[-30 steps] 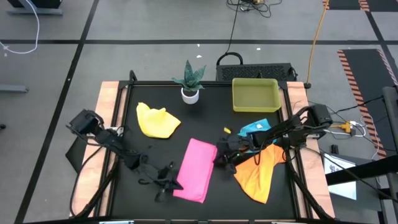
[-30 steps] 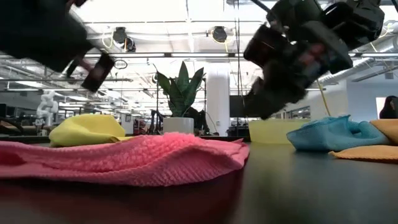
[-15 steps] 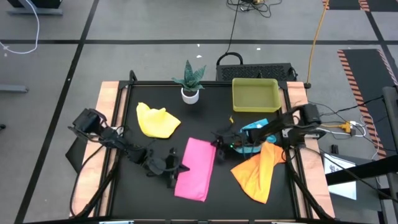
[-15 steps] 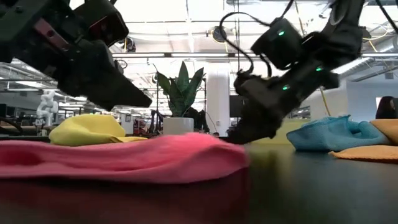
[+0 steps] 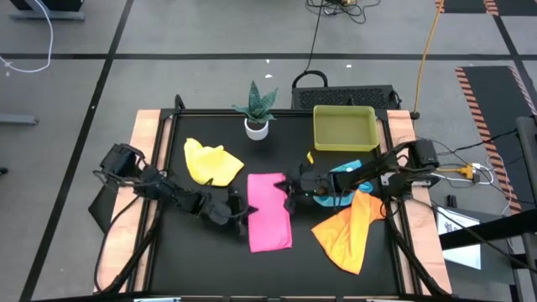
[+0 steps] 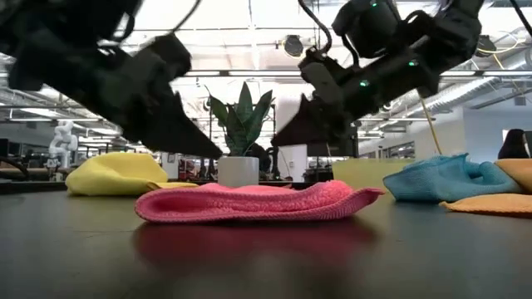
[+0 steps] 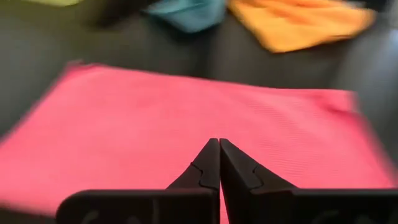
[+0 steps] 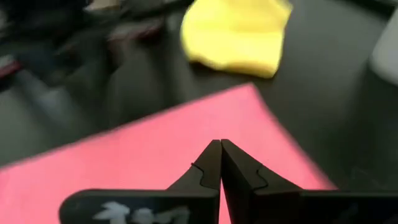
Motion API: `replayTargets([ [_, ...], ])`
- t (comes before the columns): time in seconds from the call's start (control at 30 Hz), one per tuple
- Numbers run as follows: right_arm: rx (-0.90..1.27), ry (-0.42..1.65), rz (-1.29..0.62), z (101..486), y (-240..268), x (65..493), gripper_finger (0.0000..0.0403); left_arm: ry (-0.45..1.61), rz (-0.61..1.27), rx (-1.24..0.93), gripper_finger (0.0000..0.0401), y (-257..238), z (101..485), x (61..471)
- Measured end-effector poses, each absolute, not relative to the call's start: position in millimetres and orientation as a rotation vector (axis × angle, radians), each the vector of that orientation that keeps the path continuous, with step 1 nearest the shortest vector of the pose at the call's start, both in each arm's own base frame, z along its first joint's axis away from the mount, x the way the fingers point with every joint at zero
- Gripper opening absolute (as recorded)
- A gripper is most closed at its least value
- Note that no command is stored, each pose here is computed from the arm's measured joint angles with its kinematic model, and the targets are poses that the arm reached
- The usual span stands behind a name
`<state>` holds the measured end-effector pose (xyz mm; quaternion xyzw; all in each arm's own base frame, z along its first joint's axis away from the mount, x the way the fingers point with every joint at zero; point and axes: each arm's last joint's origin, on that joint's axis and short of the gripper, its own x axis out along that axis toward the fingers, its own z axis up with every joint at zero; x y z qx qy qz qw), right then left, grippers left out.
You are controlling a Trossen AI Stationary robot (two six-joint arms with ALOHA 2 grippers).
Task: Fold microfiber towels
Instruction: Fold the pink microfiber cloth
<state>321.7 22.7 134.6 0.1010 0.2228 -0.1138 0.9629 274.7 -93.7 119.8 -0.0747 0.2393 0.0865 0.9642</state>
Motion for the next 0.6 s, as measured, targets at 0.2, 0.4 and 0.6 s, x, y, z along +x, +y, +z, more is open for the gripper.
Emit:
replayTargets([
  [0.2,0.270,0.551,-0.240,103,38,320,0.0000,0.581,0.299,-0.172,0.0012,-67,111,276],
  [0.4,0.214,0.546,-0.431,85,27,320,0.0000,0.631,0.378,-0.120,0.0008,-46,107,276],
  [0.6,0.141,0.474,-0.316,117,39,320,0.0000,0.607,0.384,-0.096,0.0009,-41,117,276],
])
